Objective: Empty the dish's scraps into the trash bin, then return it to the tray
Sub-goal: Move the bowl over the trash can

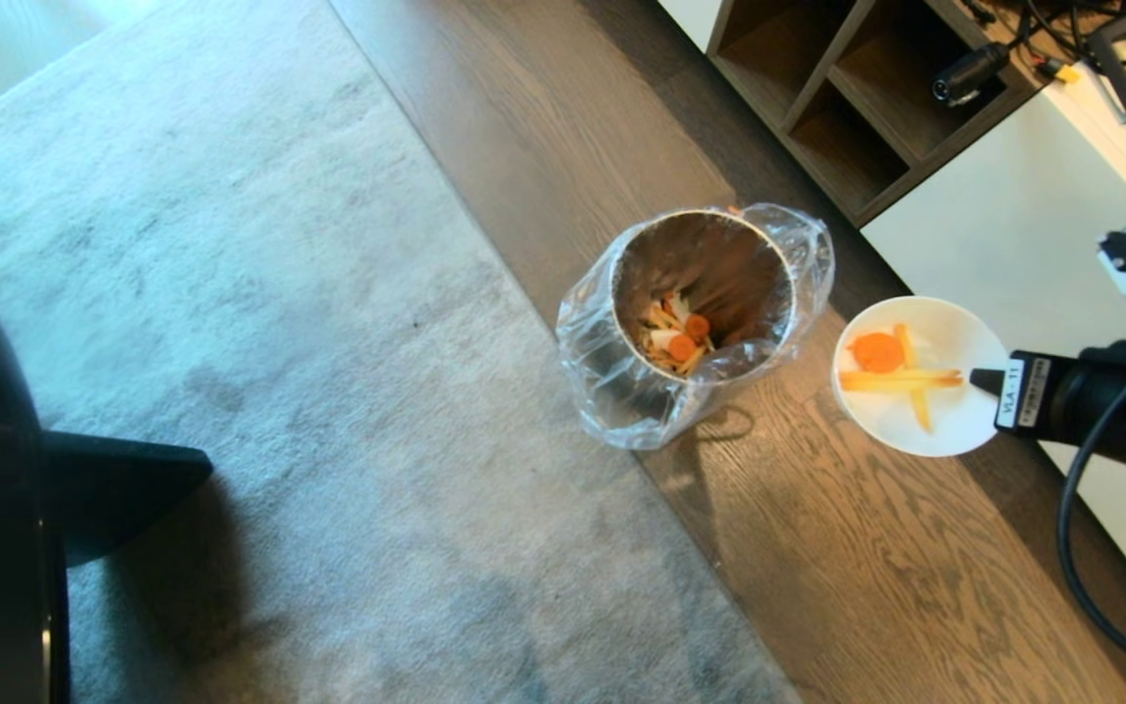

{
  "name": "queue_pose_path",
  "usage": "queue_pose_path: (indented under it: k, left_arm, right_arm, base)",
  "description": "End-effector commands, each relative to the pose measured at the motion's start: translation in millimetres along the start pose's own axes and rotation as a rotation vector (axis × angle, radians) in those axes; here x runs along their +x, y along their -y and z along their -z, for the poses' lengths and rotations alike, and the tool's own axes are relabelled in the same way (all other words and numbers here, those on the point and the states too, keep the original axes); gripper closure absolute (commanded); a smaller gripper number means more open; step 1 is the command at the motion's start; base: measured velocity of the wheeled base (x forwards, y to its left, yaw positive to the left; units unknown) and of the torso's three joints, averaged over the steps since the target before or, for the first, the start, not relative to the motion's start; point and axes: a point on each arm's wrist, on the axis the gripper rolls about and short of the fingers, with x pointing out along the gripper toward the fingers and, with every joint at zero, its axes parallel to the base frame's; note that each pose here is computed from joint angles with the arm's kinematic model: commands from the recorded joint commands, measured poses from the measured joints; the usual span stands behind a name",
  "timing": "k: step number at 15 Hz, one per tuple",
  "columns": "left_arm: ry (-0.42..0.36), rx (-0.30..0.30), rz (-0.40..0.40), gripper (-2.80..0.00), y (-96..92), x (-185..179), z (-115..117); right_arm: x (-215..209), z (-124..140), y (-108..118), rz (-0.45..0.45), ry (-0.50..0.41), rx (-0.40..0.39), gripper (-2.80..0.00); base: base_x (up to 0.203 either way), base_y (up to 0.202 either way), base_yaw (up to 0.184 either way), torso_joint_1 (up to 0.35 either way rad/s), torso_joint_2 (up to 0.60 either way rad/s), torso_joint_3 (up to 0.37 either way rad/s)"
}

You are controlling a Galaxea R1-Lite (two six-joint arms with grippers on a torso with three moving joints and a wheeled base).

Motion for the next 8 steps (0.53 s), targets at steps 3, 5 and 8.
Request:
queue_pose_path:
  k: [3, 5, 8]
  left_arm:
    - [0.001, -0.001, -0.001, 0.00, 0.0, 0, 0]
    - [0.001, -0.001, -0.001, 0.00, 0.0, 0, 0]
    - [0.001, -0.001, -0.001, 0.00, 0.0, 0, 0]
  right_arm:
    - [35, -7, -30, -0.069, 0.046, -0.136, 0.00]
    - [49, -14, -37, -0.079, 0.123, -0.192, 0.00]
    - [63, -26, -44, -0.082, 0.251, -0.272, 0.00]
  base:
    - [0.000, 0.000, 0.000, 0.000, 0.00, 0.000]
    - [0.000, 0.000, 0.000, 0.000, 0.00, 0.000]
    - [0.000, 0.000, 0.000, 0.000, 0.00, 0.000]
